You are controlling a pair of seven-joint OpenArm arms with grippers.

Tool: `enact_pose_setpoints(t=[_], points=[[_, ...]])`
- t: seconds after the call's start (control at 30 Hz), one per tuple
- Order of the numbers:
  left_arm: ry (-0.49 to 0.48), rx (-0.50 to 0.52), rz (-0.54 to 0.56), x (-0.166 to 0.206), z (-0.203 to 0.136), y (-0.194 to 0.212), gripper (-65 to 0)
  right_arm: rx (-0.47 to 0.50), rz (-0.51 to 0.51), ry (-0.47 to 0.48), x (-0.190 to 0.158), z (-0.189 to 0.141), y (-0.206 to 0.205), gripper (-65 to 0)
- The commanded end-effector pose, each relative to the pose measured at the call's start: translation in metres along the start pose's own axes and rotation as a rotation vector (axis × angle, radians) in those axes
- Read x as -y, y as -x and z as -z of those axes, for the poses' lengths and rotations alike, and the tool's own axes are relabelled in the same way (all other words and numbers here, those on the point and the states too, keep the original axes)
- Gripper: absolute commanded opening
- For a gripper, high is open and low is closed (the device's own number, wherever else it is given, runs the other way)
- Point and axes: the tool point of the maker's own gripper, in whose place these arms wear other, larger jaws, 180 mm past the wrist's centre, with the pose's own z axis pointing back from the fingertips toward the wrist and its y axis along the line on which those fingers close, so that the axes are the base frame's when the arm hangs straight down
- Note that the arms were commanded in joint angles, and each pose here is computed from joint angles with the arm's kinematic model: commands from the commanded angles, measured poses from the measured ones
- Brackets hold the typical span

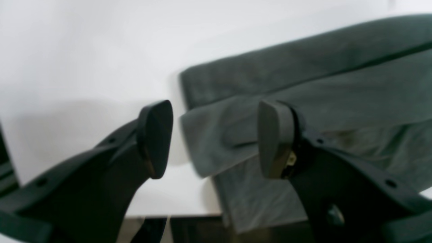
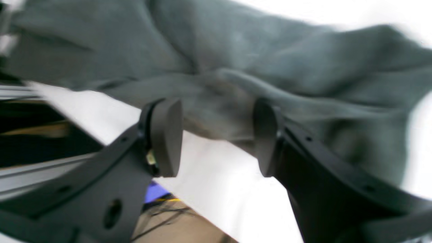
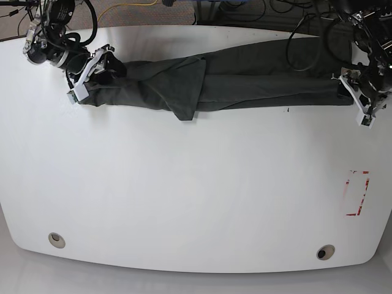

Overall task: Fold the T-shirt properly
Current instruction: 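Grasp both ends of the folded strip with both grippers and straighten it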

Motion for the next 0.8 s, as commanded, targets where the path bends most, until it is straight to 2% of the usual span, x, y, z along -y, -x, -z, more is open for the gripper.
enact_pose_setpoints(t=[0.0,0.23,0.53,0.77], points=[[-0.017,0.065,0.016,-0.004,-0.005,-0.007,-28.5,0.07,-0.079,0.065,0.001,-0.015,-0.025,-33.8],[0.03,0.155,0.038,0.014,-0.002,-0.006,-28.5,0.058,-0.107,0.233,0.016,-0.017,-0.023,-33.8],[0.05,0.299,0.029,0.021,-0.009,-0.015,-28.5,0.098,-0.128,0.327,0.013,0.004,-0.021,-33.8],[0.101,0.26,-0.057,0.031,0.012,0.006,-28.5,0.066,-0.145,0.361,0.011,0.027,-0.009,-33.8]])
